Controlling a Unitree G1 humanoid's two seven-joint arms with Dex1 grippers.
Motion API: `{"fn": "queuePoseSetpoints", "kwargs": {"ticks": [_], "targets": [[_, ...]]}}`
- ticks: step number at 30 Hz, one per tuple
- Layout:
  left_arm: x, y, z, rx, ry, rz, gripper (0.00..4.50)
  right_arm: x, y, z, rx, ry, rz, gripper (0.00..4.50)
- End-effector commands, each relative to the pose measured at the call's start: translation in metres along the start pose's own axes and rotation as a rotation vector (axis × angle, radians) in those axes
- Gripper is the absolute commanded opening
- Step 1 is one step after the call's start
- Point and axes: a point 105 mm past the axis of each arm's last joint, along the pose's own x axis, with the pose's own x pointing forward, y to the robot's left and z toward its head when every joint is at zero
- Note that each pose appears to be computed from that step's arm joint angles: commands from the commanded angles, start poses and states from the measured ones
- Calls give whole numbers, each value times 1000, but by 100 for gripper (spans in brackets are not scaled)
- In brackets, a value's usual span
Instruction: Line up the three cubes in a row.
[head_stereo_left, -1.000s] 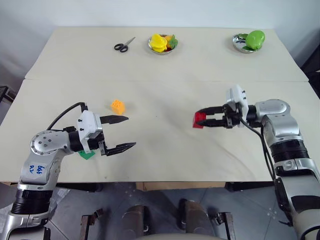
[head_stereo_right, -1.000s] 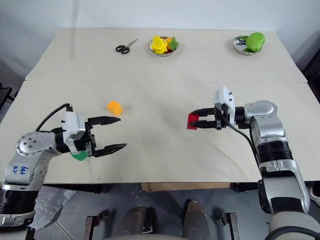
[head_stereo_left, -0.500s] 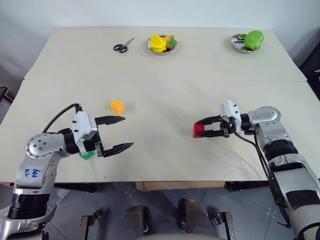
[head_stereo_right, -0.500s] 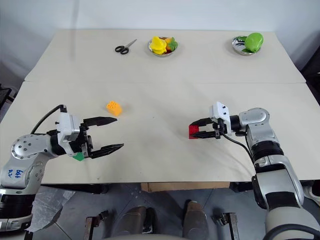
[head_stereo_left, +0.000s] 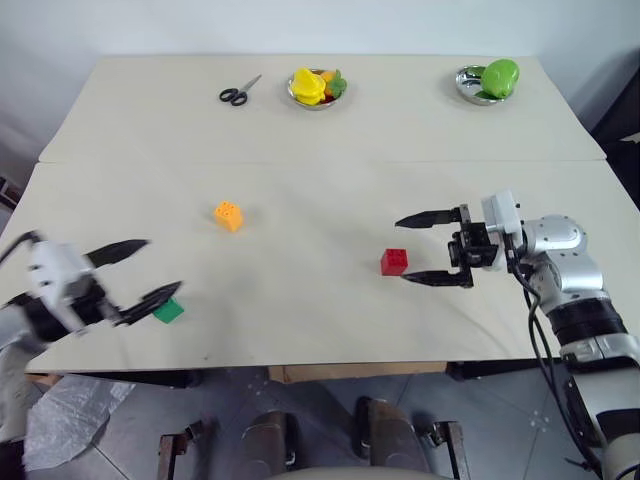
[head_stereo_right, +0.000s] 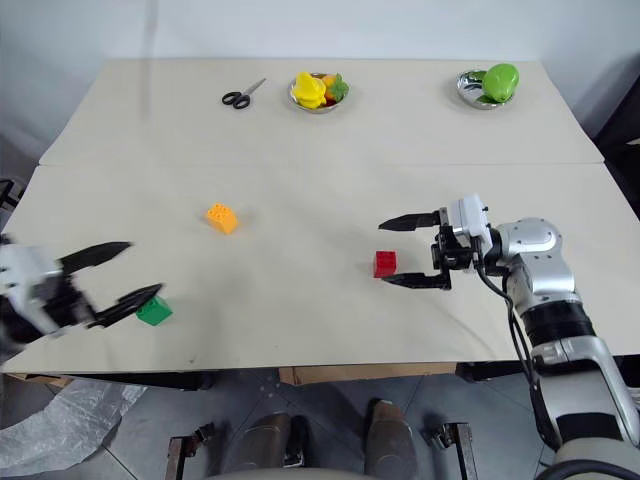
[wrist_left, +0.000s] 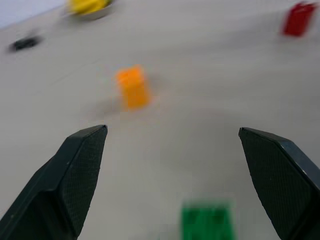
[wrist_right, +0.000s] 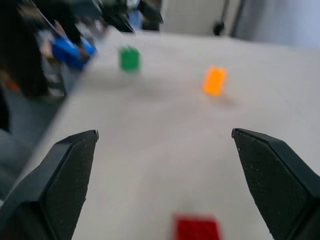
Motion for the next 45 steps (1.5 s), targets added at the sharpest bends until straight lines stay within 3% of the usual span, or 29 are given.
{"fn": "queuePoseSetpoints", "kwargs": {"ticks": [1, 5, 8, 13, 16, 24, 31, 35, 37, 41, 45], "targets": [[-46, 15, -9, -58, 26, 150, 450, 13, 15, 25, -32, -123, 101, 448], [-91, 13, -38, -177, 124, 241, 450, 25, 29, 30, 0, -157, 153, 448], [-100, 2, -50, -218, 157, 243, 450, 26, 30, 28, 3, -155, 148, 448], [-70, -18, -49, -207, 127, 146, 450, 15, 29, 22, 8, -115, 127, 448], [-36, -26, -45, -182, 108, 61, 450, 5, 32, 21, 33, -95, 107, 448], [25, -24, -56, -175, 67, -33, 450, -17, 44, 2, 57, -18, 20, 448], [30, -23, -60, -174, 91, -92, 278, -28, 42, -1, 41, 17, -57, 450], [42, -26, -46, -170, 49, -163, 154, -34, 43, -1, 25, 25, -101, 450], [54, -30, -33, -167, 15, -218, 150, -38, 44, -1, 19, 34, -122, 450], [100, -66, 14, -90, -43, -532, 150, -53, 49, -1, 33, 55, -198, 450], [161, -92, 51, 34, -102, -731, 150, -71, 52, -1, 28, 68, -323, 450]]}}
